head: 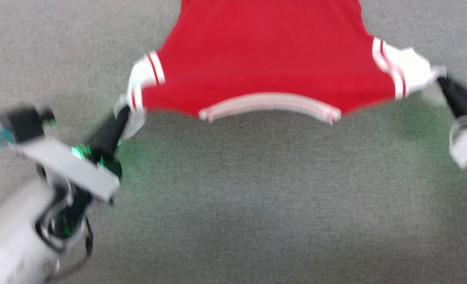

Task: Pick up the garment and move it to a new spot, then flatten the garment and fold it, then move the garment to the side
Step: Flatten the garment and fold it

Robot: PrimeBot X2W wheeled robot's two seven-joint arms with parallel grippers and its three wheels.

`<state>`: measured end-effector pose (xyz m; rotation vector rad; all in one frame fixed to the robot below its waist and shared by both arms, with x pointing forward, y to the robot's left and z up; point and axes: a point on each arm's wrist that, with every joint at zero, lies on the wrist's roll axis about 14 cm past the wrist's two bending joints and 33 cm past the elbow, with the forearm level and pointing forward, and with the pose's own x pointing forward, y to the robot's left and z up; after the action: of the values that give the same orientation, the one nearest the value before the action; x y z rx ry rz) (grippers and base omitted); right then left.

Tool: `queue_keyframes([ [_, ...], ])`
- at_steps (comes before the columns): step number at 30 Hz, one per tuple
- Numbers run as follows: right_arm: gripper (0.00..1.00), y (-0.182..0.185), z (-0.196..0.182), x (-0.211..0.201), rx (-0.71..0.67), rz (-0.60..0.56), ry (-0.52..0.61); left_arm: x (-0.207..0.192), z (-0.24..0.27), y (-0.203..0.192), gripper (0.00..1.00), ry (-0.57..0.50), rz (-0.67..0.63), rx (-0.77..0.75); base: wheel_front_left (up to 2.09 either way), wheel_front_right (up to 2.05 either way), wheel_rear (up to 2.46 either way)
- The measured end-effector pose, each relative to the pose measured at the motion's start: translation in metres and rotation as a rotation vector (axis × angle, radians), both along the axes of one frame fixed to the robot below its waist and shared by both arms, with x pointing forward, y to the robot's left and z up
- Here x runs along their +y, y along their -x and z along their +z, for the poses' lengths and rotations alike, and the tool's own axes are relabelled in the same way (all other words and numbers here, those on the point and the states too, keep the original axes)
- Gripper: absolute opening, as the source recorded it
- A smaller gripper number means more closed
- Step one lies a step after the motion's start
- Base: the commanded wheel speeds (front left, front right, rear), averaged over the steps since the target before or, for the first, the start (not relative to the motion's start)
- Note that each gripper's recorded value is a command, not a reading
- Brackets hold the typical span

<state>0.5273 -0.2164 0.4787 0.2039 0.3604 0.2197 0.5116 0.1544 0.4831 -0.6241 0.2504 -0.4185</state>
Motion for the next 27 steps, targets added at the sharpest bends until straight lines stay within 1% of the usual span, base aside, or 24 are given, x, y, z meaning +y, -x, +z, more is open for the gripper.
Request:
queue_keyframes([
  [3,0.0,0.032,-0.005,-0.002,0.058,0.017,0.007,-0.002,-0.012,0.026,0.0,0.023,-0.006,0.044,0.0,0.0,0.0],
  [6,0.0,0.06,-0.008,-0.004,0.107,0.024,0.018,-0.004,-0.02,0.053,0.0,0.006,-0.041,0.072,0.0,0.0,0.0],
  [7,0.0,0.069,-0.01,-0.005,0.126,0.025,0.026,-0.006,-0.02,0.06,0.0,0.025,-0.043,0.08,0.0,0.0,0.0],
  [12,0.0,0.106,-0.014,0.0,0.199,0.03,0.022,-0.009,-0.019,0.095,0.0,0.072,-0.057,0.117,0.0,0.0,0.0],
  [14,0.0,0.119,-0.017,0.002,0.235,0.036,0.023,-0.008,-0.023,0.112,0.0,0.071,-0.067,0.146,0.0,0.0,0.0],
  [19,0.0,0.145,-0.02,0.003,0.305,0.036,0.025,0.003,-0.027,0.142,0.0,0.048,-0.065,0.193,0.0,0.0,0.0],
  [24,0.0,0.164,-0.022,0.009,0.361,0.054,0.045,0.018,-0.029,0.155,0.0,0.002,-0.051,0.209,0.0,0.0,0.0],
  [27,0.0,0.165,-0.024,0.016,0.381,0.077,0.039,0.015,-0.033,0.157,0.0,0.006,-0.055,0.219,0.0,0.0,0.0],
])
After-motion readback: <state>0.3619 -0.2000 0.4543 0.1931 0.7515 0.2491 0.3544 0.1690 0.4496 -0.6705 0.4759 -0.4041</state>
